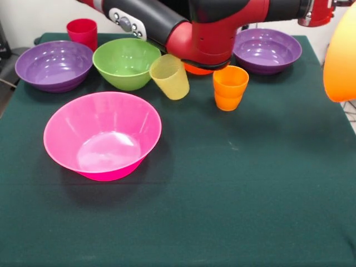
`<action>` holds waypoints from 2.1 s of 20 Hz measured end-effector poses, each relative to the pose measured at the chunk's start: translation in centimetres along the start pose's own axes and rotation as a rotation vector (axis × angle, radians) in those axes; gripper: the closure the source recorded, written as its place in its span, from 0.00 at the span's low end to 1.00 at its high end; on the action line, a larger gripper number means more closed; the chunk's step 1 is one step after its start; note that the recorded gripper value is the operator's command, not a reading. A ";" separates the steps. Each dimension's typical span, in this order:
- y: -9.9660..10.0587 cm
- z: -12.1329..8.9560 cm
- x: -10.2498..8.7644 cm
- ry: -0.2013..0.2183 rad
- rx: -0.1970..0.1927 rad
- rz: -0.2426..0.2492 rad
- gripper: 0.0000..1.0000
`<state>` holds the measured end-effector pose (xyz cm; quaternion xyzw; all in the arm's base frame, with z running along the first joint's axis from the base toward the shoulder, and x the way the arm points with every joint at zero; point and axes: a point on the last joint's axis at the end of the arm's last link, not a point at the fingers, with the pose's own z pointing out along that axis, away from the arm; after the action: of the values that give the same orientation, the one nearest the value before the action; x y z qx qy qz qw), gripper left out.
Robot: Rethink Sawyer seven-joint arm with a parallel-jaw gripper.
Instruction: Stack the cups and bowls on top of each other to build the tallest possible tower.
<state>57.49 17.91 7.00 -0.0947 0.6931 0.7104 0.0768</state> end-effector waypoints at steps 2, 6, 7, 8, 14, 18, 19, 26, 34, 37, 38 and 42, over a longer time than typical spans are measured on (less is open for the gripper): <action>0.0 -0.3 -0.2 0.002 0.012 -0.008 1.00; 0.2 -0.9 -1.1 0.005 0.042 -0.030 1.00; 0.2 -1.0 -1.3 0.006 0.048 -0.035 1.00; 0.2 -1.0 -1.5 0.006 0.053 -0.039 1.00; 0.8 -1.2 -3.5 0.002 0.094 -0.084 1.00; 1.3 -0.6 -4.4 -0.012 0.111 -0.108 1.00; 1.4 -0.4 -4.6 -0.017 0.115 -0.114 1.00; 0.9 0.0 -5.7 -0.058 0.136 -0.123 1.00; -1.3 -1.2 -7.5 -0.101 0.225 -0.165 1.00; -2.0 -1.7 -8.2 -0.113 0.254 -0.181 1.00; -2.3 -2.0 -8.4 -0.118 0.265 -0.186 1.00; -3.3 -2.9 -9.6 -0.140 0.309 -0.216 1.00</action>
<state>67.72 15.30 6.07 -0.1061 0.7726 0.5882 0.2141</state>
